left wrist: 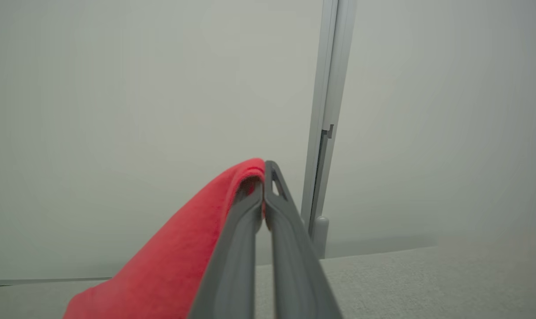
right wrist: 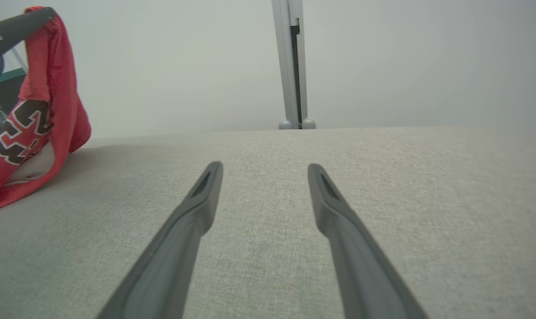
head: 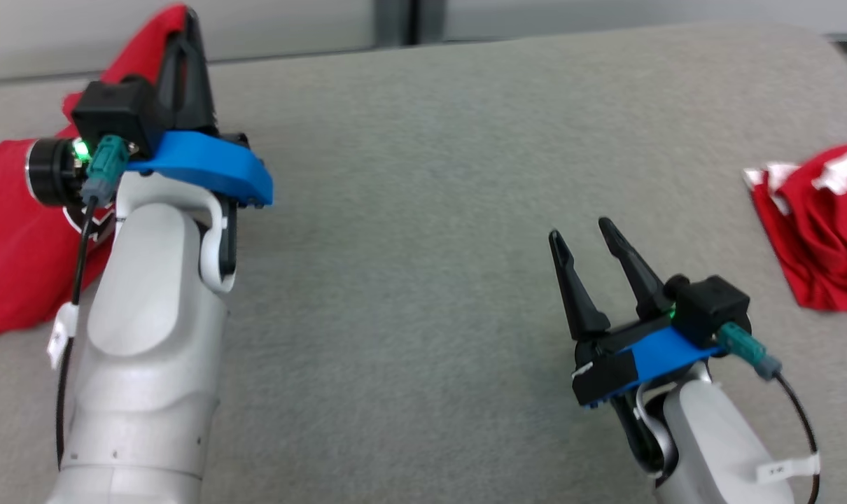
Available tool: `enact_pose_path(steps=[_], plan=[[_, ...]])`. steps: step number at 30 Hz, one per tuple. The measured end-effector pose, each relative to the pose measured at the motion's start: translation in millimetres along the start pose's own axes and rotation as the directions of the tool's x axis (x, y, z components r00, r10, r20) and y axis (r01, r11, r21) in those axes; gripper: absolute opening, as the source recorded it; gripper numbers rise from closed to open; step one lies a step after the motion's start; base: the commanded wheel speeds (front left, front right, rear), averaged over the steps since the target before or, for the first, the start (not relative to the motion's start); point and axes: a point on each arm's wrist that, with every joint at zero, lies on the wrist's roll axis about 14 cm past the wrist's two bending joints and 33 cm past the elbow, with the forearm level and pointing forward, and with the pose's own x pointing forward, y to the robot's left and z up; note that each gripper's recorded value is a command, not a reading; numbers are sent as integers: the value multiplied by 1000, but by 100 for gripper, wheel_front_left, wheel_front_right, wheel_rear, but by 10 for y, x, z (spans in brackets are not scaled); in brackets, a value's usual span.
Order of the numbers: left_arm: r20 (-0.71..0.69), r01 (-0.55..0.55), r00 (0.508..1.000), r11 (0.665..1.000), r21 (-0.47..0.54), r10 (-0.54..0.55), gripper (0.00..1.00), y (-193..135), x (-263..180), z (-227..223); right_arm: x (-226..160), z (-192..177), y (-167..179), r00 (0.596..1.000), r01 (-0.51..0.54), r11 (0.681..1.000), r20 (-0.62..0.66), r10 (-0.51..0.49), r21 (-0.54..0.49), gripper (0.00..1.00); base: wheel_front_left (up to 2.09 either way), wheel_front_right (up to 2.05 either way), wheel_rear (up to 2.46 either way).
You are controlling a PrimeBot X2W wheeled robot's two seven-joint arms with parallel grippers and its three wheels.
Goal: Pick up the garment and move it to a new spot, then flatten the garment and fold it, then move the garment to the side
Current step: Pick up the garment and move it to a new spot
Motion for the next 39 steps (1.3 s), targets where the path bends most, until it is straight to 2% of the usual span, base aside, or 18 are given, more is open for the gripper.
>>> enact_pose_path(steps=[3, 6, 10, 14, 19, 22, 25, 26, 27, 28, 33, 39], plan=[[0, 109, 994, 994, -30, -109, 0, -447, 72, -41, -146, 60, -184, 998, 60, 998, 8, -60, 8, 100, 0, 0, 0], [3, 232, 972, 968, -95, -233, 0, -967, 75, -81, -296, 104, -344, 994, 112, 994, 12, -112, 9, 100, 0, 0, 0], [7, 376, 925, 912, -163, -380, 0, -1631, -48, -99, -492, 159, -517, 985, 174, 985, 18, -174, 6, 100, 0, 0, 0], [20, 494, 864, 841, -221, -503, 0, -2206, -288, -64, -645, 239, -643, 975, 221, 975, 34, -221, 3, 100, 0, 0, 0], [31, 585, 800, 766, -266, -599, 0, -2654, -582, -2, -743, 279, -709, 968, 248, 969, 43, -248, 2, 100, 0, 0, 0], [4, 611, 774, 745, -268, -633, 0, -2757, -749, -81, -736, 262, -706, 968, 248, 969, 40, -248, 7, 100, 0, 0, 0], [-39, 581, 790, 767, -270, -612, 0, -2685, -820, -191, -691, 254, -648, 973, 229, 973, 39, -229, 12, 100, 0, 0, 0], [-48, 567, 800, 779, -267, -598, 16, -2638, -819, -211, -673, 254, -629, 974, 223, 975, 40, -223, 13, 100, 0, 0, 0], [-57, 553, 809, 791, -261, -584, 90, -2586, -821, -230, -654, 258, -611, 975, 216, 976, 42, -217, 15, 100, 0, 0, 0], [-67, 533, 822, 806, -259, -565, 100, -2517, -824, -252, -635, 261, -588, 977, 208, 978, 44, -209, 15, 100, 0, 0, 0], [-125, 392, 898, 895, -213, -423, 100, -1997, -858, -394, -534, 295, -449, 984, 165, 986, 58, -166, 15, 100, 0, 0, 0], [-181, 193, 958, 965, -178, -225, 100, -1275, -1089, -527, -496, 266, -249, 992, 113, 993, 54, -114, 19, 100, 0, 0, 0]])
